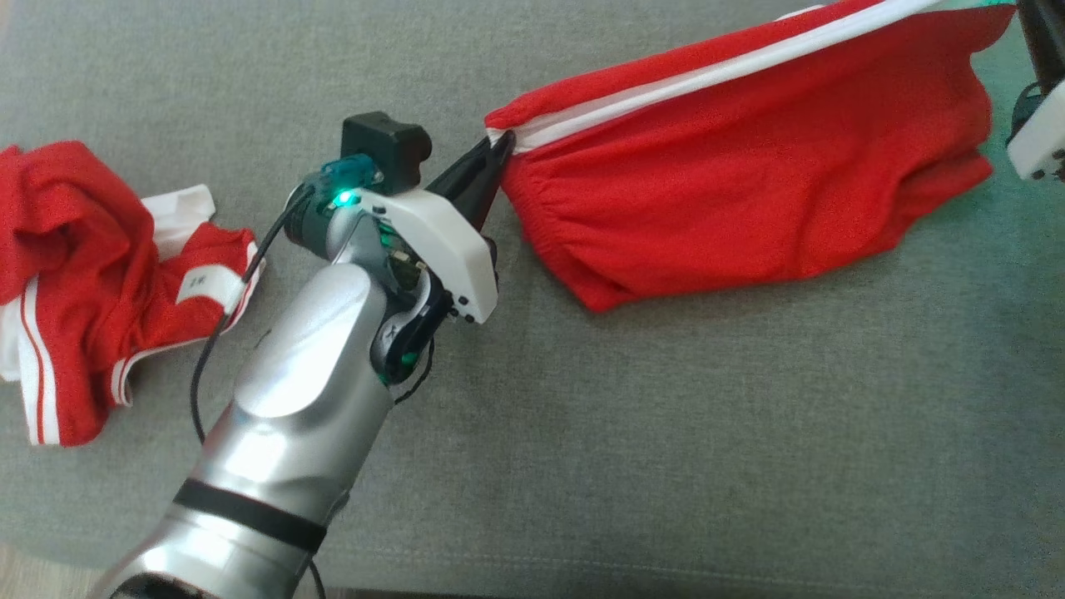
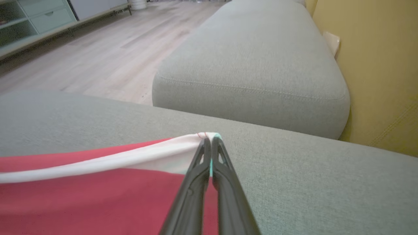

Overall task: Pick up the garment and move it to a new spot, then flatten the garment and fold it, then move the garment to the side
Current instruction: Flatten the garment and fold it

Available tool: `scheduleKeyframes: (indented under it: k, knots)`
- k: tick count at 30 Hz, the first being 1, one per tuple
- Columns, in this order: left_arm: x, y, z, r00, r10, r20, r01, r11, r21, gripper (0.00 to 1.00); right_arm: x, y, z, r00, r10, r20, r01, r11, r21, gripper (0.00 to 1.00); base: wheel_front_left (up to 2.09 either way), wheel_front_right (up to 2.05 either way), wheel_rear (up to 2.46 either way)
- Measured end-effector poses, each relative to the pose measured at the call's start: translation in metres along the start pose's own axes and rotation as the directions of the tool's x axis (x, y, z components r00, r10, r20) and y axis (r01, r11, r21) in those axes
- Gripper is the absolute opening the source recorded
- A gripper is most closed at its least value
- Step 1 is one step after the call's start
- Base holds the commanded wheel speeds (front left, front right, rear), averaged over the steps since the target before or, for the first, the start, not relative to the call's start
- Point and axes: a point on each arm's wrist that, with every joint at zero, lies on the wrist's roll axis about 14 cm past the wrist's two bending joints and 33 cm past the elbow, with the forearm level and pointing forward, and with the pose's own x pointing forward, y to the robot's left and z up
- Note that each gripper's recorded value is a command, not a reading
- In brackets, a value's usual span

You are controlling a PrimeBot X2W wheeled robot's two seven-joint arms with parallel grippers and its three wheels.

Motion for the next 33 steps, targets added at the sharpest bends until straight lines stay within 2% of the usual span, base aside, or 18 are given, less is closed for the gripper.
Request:
scheduleKeyframes:
  k: [5, 6, 7, 8, 9, 15, 19, 22, 26, 28, 32, 33]
  knots:
    - [0.006, 0.010, -0.013, 0.999, 0.013, -0.031, -0.013, 1.000, 0.005, 0.00, 0.021, 0.000, -0.026, 0.996, 0.001, -0.087, -0.001, 1.000, 0.008, 0.00, 0.00, 0.00, 0.00]
    - [0.007, 0.010, -0.014, 0.999, 0.013, -0.031, -0.013, 1.000, 0.000, 0.05, 0.024, 0.001, -0.028, 0.996, 0.004, -0.088, -0.002, 1.000, 0.024, 0.00, 0.00, 0.00, 0.00]
    - [0.008, 0.010, -0.015, 0.999, 0.010, -0.032, -0.010, 1.000, -0.002, 0.29, 0.026, 0.003, -0.030, 0.996, 0.007, -0.086, -0.004, 0.999, 0.038, 0.18, 0.00, 0.00, 0.00]
    - [0.008, 0.010, -0.016, 0.999, 0.006, -0.033, -0.006, 1.000, -0.002, 0.60, 0.027, 0.004, -0.031, 0.996, 0.011, -0.087, -0.007, 0.999, 0.046, 0.64, 0.00, 0.00, 0.00]
    - [0.008, 0.010, -0.016, 1.000, 0.006, -0.025, -0.006, 1.000, -0.001, 1.00, 0.027, 0.004, -0.030, 0.997, 0.007, -0.077, -0.002, 0.998, 0.063, 1.00, 0.00, 0.00, 0.00]
    - [0.004, 0.008, 0.005, 0.996, 0.024, 0.090, -0.026, 0.999, 0.022, 1.00, 0.016, -0.006, -0.024, 0.999, -0.029, -0.046, 0.036, 0.986, 0.163, 1.00, 0.00, 0.00, 0.00]
    - [-0.005, 0.007, 0.024, 0.980, 0.061, 0.188, -0.070, 0.997, 0.042, 1.00, 0.004, -0.011, -0.042, 0.991, -0.045, -0.129, 0.070, 0.978, 0.197, 1.00, 0.00, 0.00, 0.00]
    - [-0.018, 0.008, 0.021, 0.972, 0.099, 0.215, -0.112, 0.992, 0.052, 1.00, 0.000, -0.011, -0.063, 0.980, -0.051, -0.194, 0.094, 0.971, 0.221, 1.00, 0.00, 0.00, 0.00]
    - [-0.041, 0.013, 0.007, 0.961, 0.170, 0.220, -0.187, 0.980, 0.060, 1.00, 0.002, -0.004, -0.083, 0.963, -0.045, -0.266, 0.102, 0.973, 0.205, 1.00, 0.00, 0.00, 0.00]
    - [-0.060, 0.013, 0.006, 0.946, 0.213, 0.243, -0.231, 0.972, 0.049, 1.00, 0.002, 0.001, -0.101, 0.939, -0.044, -0.340, 0.099, 0.984, 0.148, 1.00, 0.00, 0.00, 0.00]
    - [-0.090, 0.017, 0.014, 0.910, 0.287, 0.300, -0.313, 0.949, 0.041, 1.00, 0.000, 0.008, -0.105, 0.921, -0.038, -0.387, 0.099, 0.985, 0.140, 1.00, 0.00, 0.00, 0.00]
    - [-0.098, 0.017, 0.015, 0.902, 0.301, 0.310, -0.331, 0.943, 0.046, 1.00, -0.001, 0.012, -0.106, 0.917, -0.028, -0.398, 0.095, 0.984, 0.151, 0.76, 0.00, 0.00, 0.00]
